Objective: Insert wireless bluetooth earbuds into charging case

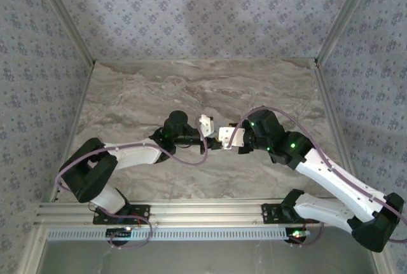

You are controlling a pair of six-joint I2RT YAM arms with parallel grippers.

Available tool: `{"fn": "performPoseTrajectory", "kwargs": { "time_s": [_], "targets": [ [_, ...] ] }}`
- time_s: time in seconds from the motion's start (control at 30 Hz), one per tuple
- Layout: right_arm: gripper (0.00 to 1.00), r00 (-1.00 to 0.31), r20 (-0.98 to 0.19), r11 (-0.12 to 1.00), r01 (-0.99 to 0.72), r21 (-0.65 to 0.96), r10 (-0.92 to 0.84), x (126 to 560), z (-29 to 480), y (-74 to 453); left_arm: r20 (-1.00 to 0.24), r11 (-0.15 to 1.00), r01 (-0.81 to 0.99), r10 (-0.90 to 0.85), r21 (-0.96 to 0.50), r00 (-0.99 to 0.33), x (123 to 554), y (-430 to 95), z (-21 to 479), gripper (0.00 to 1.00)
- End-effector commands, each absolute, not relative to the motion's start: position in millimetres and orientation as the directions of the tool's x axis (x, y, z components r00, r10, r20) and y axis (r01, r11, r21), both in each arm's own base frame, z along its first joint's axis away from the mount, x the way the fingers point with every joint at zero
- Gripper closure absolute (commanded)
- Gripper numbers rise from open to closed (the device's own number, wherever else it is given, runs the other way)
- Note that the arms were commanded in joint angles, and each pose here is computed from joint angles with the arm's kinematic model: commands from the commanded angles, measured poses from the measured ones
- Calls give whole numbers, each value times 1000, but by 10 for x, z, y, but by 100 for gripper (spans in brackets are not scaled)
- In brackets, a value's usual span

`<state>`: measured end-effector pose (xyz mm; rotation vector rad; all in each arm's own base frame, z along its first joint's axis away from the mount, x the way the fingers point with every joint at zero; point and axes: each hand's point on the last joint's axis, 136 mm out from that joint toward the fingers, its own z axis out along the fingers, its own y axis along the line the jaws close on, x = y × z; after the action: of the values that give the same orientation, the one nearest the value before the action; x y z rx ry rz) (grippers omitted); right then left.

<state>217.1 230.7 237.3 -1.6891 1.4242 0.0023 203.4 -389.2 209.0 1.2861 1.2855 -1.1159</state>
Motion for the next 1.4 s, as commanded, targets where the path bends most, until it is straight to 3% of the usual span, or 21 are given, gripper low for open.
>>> {"fn": "performPoseTrajectory", "kwargs": {
  "time_s": [0.0,0.6,0.93,1.1,1.37],
  "targets": [
    [74,354,-512,-10,-830,-558,-782,2075,2156,2316,-991,-46,990,-30,133,132,1893,-3953,2538,87],
    [50,374,-685,34,-864,-503,-625,1924,2525,2283,-993,-6,993,2,117,117,2010,-3918,2384,87],
    [47,318,-789,89,-902,-423,-526,1871,2712,2210,-993,6,993,16,118,118,2044,-3909,2345,88],
    [47,276,-826,186,-893,-409,-492,2006,2830,2131,-993,6,993,17,119,118,2041,-3902,2352,88],
    [59,277,-852,255,-873,-416,-444,1965,2897,2023,-992,4,993,18,121,121,2037,-3901,2359,87]
  ]
}}
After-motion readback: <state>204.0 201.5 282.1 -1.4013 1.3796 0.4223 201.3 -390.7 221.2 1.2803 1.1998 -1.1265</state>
